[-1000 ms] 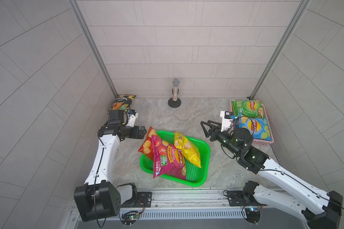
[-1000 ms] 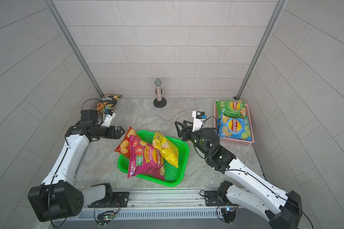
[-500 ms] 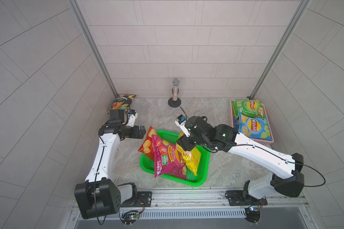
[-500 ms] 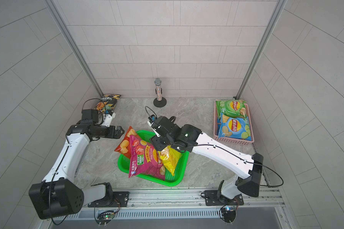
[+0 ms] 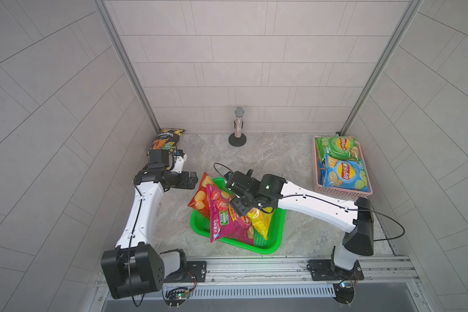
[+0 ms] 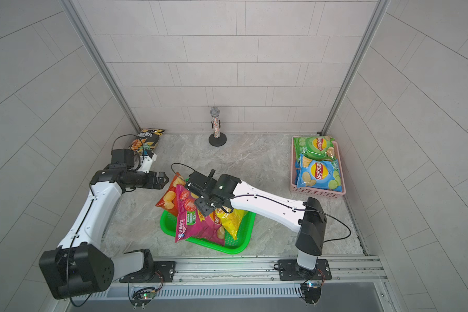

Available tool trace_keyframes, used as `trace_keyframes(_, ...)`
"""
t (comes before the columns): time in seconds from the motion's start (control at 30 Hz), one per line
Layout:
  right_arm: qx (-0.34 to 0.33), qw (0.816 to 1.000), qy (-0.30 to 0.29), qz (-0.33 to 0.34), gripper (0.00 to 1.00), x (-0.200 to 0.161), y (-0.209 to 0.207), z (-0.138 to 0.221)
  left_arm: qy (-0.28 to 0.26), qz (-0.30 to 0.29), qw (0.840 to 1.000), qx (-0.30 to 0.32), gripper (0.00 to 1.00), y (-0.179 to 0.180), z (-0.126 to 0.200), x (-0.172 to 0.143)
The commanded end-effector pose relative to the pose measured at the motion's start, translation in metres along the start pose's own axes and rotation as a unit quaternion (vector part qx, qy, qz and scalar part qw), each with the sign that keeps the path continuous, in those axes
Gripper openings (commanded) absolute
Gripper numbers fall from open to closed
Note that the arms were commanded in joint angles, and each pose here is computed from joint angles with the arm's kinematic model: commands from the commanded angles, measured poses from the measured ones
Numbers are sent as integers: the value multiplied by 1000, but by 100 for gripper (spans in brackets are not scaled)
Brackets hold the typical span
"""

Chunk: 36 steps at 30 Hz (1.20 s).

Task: Put the potato chips into the basket
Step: Place the potato chip in the basket.

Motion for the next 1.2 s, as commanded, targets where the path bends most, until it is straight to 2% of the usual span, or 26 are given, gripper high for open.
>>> trace_keyframes(0.0, -58, 998, 24, 7, 63, 0, -4, -3, 3, 6, 1000, 2, 100, 2, 1, -1)
trace_keyframes(0.1, -89, 995, 42, 15, 56, -1, -6, -8, 2, 6, 1000, 2, 100, 2, 1, -1)
trace_keyframes(0.17, -104, 994, 42, 16, 49, -3, -8, -7, 1, 6, 1000, 1, 100, 1, 1, -1)
trace_keyframes(0.33, -130, 991, 26, 16, 18, -8, -15, 10, 1, 6, 1000, -1, 100, 1, 1, 0)
trace_keyframes(0.43, -133, 991, 2, 9, 5, -9, -21, 26, 1, 6, 1000, -1, 100, 1, 2, 0)
trace_keyframes(0.5, -132, 991, -19, 3, 0, -11, -25, 40, 1, 5, 1000, -2, 100, 1, 1, 0)
trace_keyframes(0.7, -113, 987, -111, -22, 0, -27, -45, 78, 1, 6, 1000, -5, 100, 1, 1, 0)
trace_keyframes(0.8, -42, 983, -174, -46, 0, -39, -61, 88, 1, 6, 1000, -7, 100, 1, 1, 0)
trace_keyframes(0.9, 52, 965, -245, -71, 0, -50, -79, 91, 1, 6, 1000, -8, 100, 0, 0, 0)
trace_keyframes(1.03, 153, 925, -337, -87, 0, -59, -101, 94, 1, 6, 1000, -13, 100, 0, 0, 0)
trace_keyframes(1.17, 230, 898, -365, -87, 0, -56, -113, 91, 2, 3, 1000, -18, 100, -1, 0, -1)
Point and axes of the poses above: each gripper's point midway between its finger pads, its own z axis back along the fingers, its own y axis along the line the jaws close on, x = y × z, the point moved 10 cm from there along z, back along the fingers, and after that the axes turned 4 degrees about z, right-handed, at the moved point
